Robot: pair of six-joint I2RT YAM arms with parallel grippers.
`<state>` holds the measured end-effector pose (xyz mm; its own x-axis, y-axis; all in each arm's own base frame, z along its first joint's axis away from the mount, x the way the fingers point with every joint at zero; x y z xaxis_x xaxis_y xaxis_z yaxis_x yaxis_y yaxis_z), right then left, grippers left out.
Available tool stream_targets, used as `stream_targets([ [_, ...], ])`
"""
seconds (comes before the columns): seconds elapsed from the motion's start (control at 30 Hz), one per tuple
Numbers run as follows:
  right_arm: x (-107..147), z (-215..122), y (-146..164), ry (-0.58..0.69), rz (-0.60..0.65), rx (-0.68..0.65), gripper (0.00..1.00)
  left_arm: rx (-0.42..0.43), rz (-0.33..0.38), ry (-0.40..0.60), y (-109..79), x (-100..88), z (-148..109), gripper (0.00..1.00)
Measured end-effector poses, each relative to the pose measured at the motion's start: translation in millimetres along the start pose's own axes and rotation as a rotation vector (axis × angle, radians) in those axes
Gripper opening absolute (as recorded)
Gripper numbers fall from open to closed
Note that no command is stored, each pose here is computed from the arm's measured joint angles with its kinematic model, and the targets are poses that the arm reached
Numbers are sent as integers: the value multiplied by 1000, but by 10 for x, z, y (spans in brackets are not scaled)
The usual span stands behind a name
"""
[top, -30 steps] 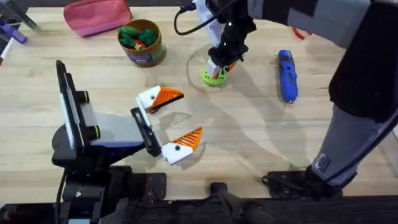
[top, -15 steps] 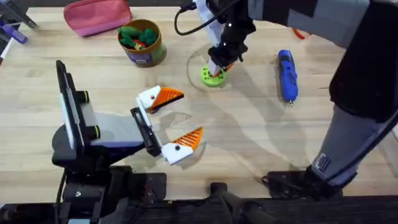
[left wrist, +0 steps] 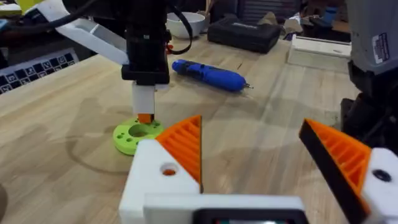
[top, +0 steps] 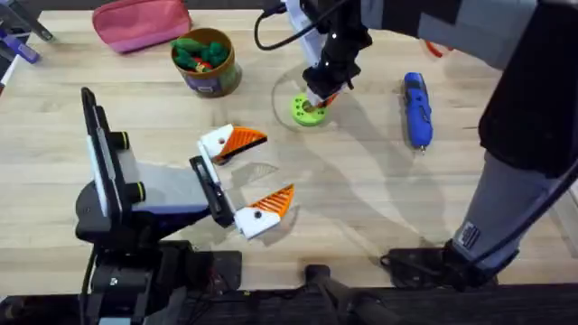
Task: Pick up the gripper from the table and insert it into the empty holder that is missing its gripper. Then pick up a screw, insert it into the mounting hole, and use the screwdriver to tighten it. Finally, clean up the table by picking up the vegetable and placing it into the bucket.
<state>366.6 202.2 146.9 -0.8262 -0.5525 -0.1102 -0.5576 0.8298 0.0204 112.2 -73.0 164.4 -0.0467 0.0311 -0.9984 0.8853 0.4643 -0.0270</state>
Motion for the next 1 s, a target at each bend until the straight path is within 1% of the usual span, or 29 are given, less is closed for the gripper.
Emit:
stream_targets([
  [0.63,29,-39,12,0,-2,-5,5,0,0,0,-1,0,0,985],
  [0.77,56,-235,22,-41,-3,-3,5,0,0,0,0,0,0,985],
  [1.0,130,-775,20,-165,-5,39,5,0,0,0,0,0,0,985],
])
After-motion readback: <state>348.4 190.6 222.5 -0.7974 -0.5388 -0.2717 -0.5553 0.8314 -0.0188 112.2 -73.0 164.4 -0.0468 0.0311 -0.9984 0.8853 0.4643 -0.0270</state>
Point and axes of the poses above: each hand's point on the last joint's axis, 136 mm out from that joint toward the fingers, its own z axis out along the fingers, its own y axis along the line the jaws close on, x = y × z, the point moved 9 cm from there along -z, back along the fingers, and after that the axes turned 1 degree about z, right-handed, at the moved point
